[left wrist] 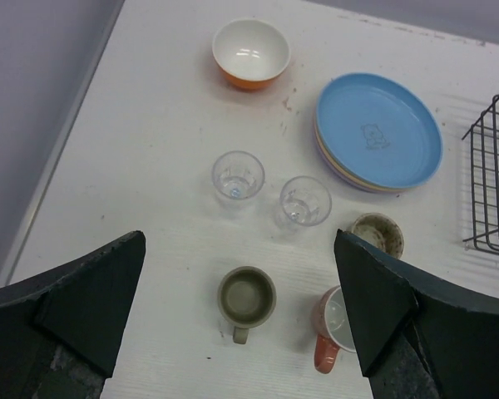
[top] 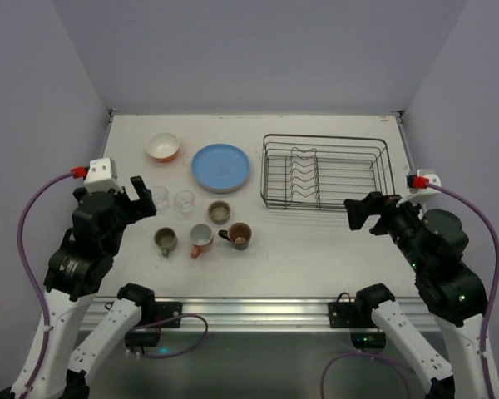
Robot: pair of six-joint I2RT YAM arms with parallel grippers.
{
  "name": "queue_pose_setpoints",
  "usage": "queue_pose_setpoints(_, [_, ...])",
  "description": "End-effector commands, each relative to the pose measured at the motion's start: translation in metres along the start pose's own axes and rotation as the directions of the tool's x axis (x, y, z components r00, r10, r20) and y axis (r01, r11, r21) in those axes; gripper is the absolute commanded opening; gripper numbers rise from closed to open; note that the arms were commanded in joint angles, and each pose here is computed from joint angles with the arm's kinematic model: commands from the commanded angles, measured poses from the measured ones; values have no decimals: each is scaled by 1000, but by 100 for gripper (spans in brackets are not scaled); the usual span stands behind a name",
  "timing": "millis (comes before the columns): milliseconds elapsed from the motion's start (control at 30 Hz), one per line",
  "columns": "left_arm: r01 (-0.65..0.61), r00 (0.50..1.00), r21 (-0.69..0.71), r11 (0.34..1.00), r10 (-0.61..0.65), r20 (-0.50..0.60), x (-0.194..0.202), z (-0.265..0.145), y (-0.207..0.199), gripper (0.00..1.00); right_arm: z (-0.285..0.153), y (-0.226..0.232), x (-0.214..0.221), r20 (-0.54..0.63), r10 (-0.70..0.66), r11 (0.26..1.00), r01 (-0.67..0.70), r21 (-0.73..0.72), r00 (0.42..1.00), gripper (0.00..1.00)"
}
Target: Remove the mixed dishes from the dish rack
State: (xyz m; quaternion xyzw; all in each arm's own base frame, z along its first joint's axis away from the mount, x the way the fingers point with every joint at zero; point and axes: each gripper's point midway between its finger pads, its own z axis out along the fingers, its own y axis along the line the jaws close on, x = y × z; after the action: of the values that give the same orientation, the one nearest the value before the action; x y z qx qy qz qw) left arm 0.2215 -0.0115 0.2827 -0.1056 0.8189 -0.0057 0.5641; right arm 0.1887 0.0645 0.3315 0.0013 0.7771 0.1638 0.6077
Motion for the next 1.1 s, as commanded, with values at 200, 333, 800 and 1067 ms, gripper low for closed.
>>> queue_pose_setpoints(200, [-12,989,-76,997,23,144,-29,-55,39,100,-38,-54,6,-29,-34,958,41,283,999,99])
queue_pose_setpoints(333, [25,978,-83,996,-7,208,-31,-73,51,100,-55,-57,6,19,-44,960,37,277,999,99])
queue_pose_setpoints(800, [40,970,-38,999,-29,243,-35,-89,53,100,-75,-61,0,125,-23,962,-12,274,992,99])
queue_pose_setpoints(1067, [14,965,-23,1000,-8,262,-35,-80,47,100,-65,-54,-2,142,-10,971,-24,237,990,99])
